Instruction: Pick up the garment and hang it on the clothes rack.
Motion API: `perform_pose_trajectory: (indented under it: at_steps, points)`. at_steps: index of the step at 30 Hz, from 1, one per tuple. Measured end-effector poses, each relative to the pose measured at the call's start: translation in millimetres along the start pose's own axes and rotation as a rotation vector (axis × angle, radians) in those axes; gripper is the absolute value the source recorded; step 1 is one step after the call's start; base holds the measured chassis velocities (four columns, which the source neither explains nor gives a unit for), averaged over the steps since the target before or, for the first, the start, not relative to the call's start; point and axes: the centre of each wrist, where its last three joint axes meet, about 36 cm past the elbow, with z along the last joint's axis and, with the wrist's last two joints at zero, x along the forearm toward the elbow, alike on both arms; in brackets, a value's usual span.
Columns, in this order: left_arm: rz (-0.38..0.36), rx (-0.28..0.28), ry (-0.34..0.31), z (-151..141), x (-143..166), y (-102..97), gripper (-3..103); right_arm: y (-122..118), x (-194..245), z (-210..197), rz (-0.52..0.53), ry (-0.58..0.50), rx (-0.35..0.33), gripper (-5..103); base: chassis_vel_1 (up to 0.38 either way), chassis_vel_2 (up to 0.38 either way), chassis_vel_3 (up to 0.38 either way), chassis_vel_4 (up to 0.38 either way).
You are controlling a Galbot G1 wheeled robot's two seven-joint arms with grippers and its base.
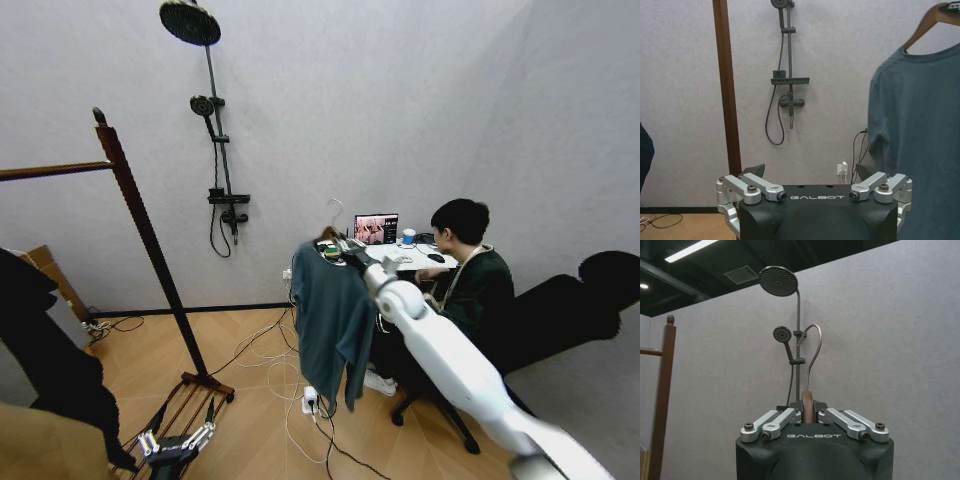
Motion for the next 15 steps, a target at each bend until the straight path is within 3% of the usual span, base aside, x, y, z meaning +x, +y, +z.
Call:
perform_pose_trajectory:
  at_steps: [8, 15]
  points:
    - [0.0, 0.0, 0.0, 0, 0, 0.0, 100, 43, -32, -4, -0.078, -0.011, -0.039, 9, 0.0, 0.0, 0.0, 0.0]
    - [0.0, 0.0, 0.0, 0, 0, 0.0, 100, 54, -34, 0, -0.094, -0.007, -0.05, 9, 0.0, 0.0, 0.0, 0.0]
